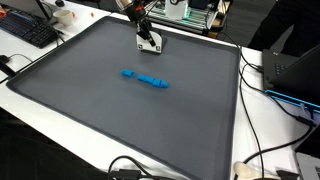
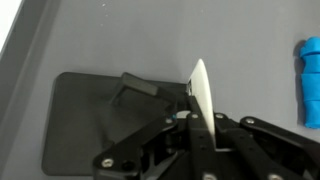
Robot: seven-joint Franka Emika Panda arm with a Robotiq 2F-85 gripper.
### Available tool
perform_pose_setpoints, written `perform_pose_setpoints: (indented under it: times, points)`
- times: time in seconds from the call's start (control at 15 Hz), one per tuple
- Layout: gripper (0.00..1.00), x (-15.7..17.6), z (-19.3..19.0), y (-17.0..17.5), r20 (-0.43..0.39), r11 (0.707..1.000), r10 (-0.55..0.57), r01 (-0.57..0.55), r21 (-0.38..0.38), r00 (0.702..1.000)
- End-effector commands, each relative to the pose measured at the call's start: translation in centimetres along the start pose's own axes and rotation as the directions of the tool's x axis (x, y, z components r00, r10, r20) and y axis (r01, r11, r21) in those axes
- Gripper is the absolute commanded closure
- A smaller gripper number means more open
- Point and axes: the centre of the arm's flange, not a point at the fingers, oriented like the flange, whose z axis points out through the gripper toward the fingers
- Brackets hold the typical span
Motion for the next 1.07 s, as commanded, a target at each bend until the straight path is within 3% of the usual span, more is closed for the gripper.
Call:
perform_pose_setpoints:
  times: [0.0,0.07,0.27,0.73,0.8,1.0]
  points:
    - [0.93,0.3,0.7,0.3,0.008,1.0,0.008,-0.008,-0.002,1.0]
    - [0.71,0.3,0.6,0.3,0.009,1.0,0.006,-0.006,-0.003,1.0]
    - [0.6,0.0,-0.2,0.1,0.001,1.0,0.005,-0.005,-0.001,1.0]
    - [0.07,-0.4,-1.9,-0.5,-0.01,1.0,-0.005,0.006,0.008,1.0]
    - [0.01,-0.4,-2.1,-0.6,-0.012,1.0,-0.008,0.008,0.01,1.0]
    - [0.0,-0.9,-2.9,-0.9,-0.024,1.0,-0.018,0.019,0.008,1.0]
